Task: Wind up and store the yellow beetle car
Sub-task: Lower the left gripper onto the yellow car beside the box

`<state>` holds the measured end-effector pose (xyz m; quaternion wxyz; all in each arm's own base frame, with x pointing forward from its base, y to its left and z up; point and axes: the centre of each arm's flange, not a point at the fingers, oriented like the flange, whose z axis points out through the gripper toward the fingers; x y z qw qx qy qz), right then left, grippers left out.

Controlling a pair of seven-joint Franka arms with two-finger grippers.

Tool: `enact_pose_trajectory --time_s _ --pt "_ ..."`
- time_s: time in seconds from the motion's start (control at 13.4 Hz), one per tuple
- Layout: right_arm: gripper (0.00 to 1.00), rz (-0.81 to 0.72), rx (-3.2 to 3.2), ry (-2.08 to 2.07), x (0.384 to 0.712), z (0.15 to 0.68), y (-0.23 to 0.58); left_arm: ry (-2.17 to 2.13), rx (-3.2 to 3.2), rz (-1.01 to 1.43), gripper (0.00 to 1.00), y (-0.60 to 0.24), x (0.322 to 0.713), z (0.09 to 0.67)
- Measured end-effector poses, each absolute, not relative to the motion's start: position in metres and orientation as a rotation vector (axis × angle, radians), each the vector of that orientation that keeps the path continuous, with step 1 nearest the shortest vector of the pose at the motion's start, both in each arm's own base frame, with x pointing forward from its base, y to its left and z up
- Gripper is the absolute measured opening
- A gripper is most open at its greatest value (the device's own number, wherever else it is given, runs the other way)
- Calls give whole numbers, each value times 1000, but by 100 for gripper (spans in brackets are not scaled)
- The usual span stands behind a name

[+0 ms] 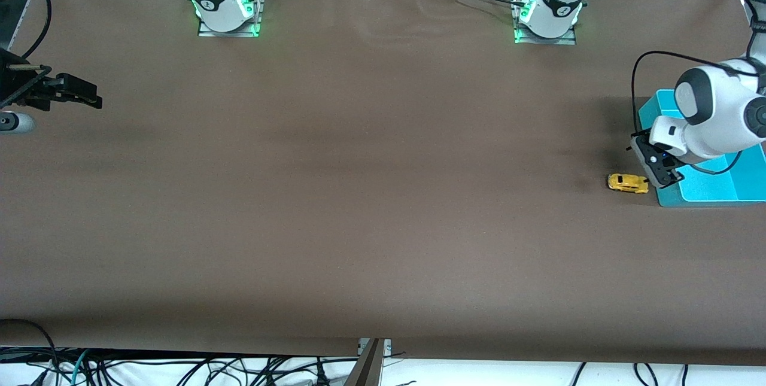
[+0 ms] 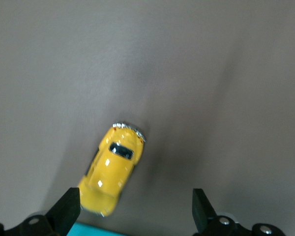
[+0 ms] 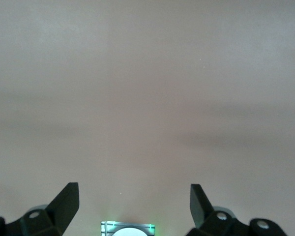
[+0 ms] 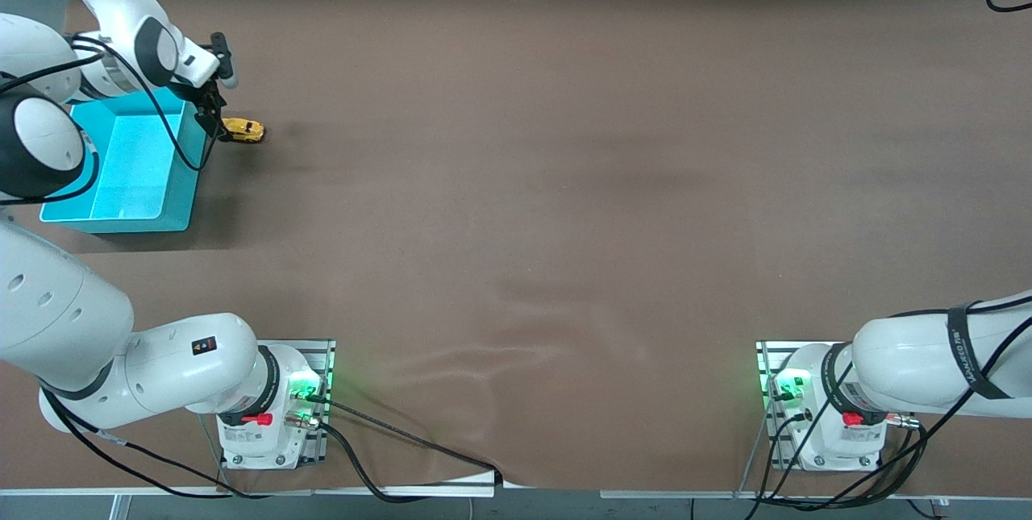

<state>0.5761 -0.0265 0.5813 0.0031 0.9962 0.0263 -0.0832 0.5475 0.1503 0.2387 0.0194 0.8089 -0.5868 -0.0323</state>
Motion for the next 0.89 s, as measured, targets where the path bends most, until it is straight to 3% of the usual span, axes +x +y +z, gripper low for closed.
enact_pose_trajectory --time_s 0.3,0.89 --pt "100 -270 3121 67 574 579 -30 -2021 2393 -47 100 151 553 219" --pt "100 -291 3111 68 577 570 -30 -2023 2394 -33 96 168 547 182"
